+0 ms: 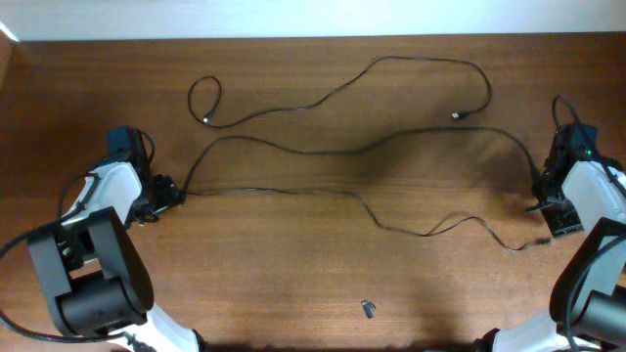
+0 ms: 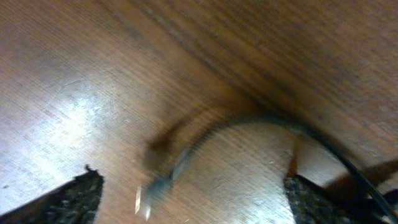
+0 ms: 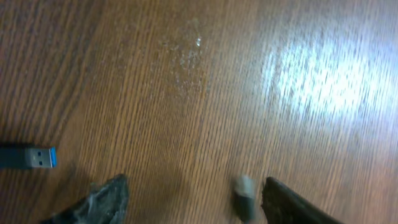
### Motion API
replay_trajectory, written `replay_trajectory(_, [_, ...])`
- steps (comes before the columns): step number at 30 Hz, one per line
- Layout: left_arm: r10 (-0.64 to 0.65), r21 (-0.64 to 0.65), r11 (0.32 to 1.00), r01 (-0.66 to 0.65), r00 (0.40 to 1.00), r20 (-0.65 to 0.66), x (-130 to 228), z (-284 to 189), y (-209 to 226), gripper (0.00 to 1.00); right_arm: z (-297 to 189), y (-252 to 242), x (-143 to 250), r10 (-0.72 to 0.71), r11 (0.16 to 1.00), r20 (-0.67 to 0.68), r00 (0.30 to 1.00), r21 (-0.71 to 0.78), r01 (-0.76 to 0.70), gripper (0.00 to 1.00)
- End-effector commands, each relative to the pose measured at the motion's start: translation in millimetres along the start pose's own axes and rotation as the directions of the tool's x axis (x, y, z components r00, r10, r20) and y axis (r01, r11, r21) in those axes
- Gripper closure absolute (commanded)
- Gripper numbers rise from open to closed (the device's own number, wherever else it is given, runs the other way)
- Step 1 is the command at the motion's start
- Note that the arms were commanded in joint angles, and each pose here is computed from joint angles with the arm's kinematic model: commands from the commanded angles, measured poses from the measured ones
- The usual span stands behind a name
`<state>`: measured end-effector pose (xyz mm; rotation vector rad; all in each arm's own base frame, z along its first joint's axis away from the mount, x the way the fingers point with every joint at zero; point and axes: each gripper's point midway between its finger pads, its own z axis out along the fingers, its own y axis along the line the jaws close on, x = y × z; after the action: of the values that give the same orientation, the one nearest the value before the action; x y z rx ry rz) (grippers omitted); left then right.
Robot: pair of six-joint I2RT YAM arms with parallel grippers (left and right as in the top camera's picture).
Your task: Untangle cables
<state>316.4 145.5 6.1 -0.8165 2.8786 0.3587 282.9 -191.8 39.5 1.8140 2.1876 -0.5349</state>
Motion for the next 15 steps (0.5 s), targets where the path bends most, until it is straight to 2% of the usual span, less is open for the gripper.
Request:
replay_trajectory(1, [0.009,0.024,1.000,-0.008,0.999,-0.043,13,11,-7,0.00,3,-5,-1,0.008,1.000,0.007,1.000,0.016,-0.008,0.27])
replay_trajectory(5, [0.007,0.013,1.000,-0.006,1.000,-0.028,9,8,-4,0.01,2,-4,-2,-0.005,1.000,0.010,1.000,0.012,0.005,0.24])
replay_trajectory(7, [0.028,0.016,0.999,-0.029,0.999,0.036,-2,-10,-1,0.01,-5,4,-11,-0.087,0.996,0.020,0.996,-0.009,0.087,0.20])
replay_trajectory(9, [0.057,0.027,0.998,-0.060,0.991,0.119,-16,-33,1,0.01,-16,13,-14,-0.085,0.995,-0.001,0.996,-0.049,0.085,0.16])
replay_trajectory(10, [0.065,0.035,0.997,-0.073,0.980,0.188,-25,-55,4,0.01,-33,27,-21,-0.186,0.975,-0.006,0.982,-0.121,0.184,0.10])
replay_trajectory(12, [0.169,0.135,0.965,-0.225,0.927,0.335,-37,-100,-11,0.01,-64,38,-38,-0.302,0.935,0.033,0.953,-0.182,0.303,0.01])
replay_trajectory(14, [0.237,0.197,0.912,-0.359,0.855,0.462,-40,-141,-25,0.01,-100,48,-52,-0.388,0.879,0.095,0.917,-0.259,0.400,0.01])
replay_trajectory(15, [0.224,0.197,0.909,-0.367,0.829,0.513,-40,-162,-22,0.01,-127,55,-57,-0.436,0.825,0.143,0.889,-0.331,0.458,0.01])
